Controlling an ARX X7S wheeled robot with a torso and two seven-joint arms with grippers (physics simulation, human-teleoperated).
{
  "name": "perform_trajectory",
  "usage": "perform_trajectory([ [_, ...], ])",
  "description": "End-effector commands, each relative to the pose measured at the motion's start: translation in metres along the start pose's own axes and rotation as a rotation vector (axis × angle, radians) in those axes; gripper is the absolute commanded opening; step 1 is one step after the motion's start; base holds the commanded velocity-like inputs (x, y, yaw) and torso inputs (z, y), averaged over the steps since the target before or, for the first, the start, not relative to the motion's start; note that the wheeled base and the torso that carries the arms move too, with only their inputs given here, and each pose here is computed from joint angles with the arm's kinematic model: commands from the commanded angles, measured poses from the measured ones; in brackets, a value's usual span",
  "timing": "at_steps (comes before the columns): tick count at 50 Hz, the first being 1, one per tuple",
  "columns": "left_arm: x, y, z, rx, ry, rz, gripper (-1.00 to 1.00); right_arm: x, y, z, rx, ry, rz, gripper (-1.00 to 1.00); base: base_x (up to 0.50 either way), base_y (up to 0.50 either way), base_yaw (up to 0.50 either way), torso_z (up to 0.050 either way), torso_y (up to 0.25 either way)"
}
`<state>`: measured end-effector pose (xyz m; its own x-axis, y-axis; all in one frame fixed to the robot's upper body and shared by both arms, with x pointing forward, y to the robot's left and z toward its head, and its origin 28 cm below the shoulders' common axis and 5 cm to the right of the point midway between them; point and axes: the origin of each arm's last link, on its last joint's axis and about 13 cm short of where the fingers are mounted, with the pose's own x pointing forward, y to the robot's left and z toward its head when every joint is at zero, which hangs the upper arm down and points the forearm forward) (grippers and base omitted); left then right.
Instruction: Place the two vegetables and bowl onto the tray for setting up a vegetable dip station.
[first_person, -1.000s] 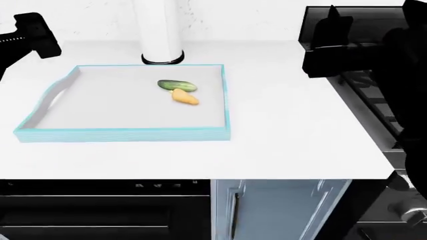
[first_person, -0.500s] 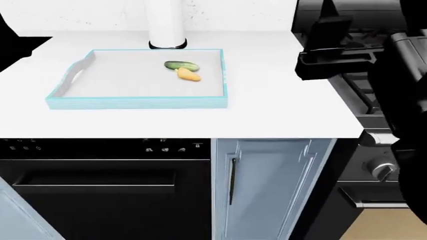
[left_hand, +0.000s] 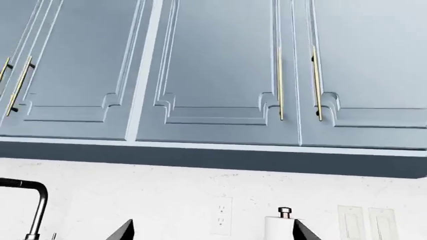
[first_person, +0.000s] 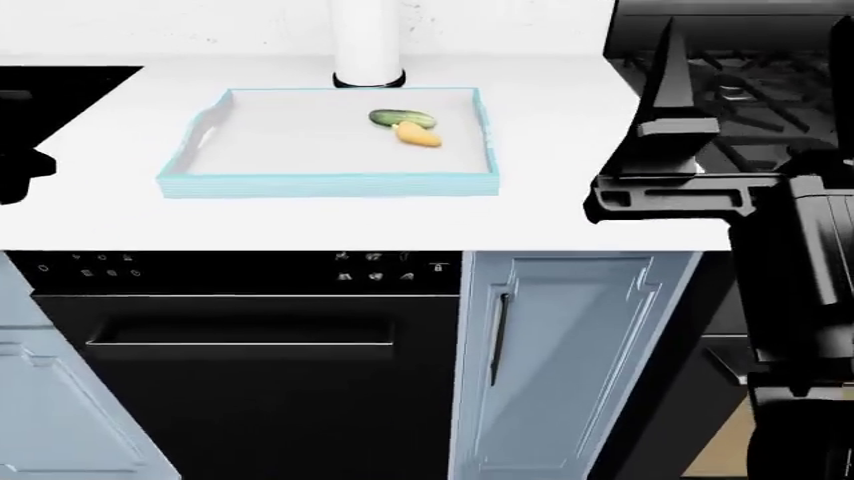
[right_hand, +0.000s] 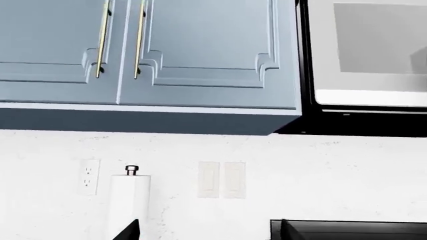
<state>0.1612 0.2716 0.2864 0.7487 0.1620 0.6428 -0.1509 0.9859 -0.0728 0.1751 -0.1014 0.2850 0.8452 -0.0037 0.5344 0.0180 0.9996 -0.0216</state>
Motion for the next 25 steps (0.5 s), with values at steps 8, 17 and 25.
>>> perform_trajectory([
  [8, -0.017, -0.001, -0.001, -0.021, -0.055, 0.010, 1.00, -0.012, 0.008, -0.005, 0.003, -0.053, 0.022, 1.00, -0.35, 0.44, 0.00, 0.000, 0.000],
  [17, -0.028, -0.004, -0.009, -0.084, -0.070, 0.026, 1.00, -0.015, 0.009, -0.019, 0.037, -0.049, 0.024, 1.00, -0.35, 0.44, 0.00, 0.000, 0.000],
  [25, -0.031, -0.002, -0.024, -0.119, -0.047, 0.043, 1.00, -0.015, 0.015, -0.039, 0.056, -0.038, 0.021, 1.00, -0.35, 0.44, 0.00, 0.000, 0.000],
])
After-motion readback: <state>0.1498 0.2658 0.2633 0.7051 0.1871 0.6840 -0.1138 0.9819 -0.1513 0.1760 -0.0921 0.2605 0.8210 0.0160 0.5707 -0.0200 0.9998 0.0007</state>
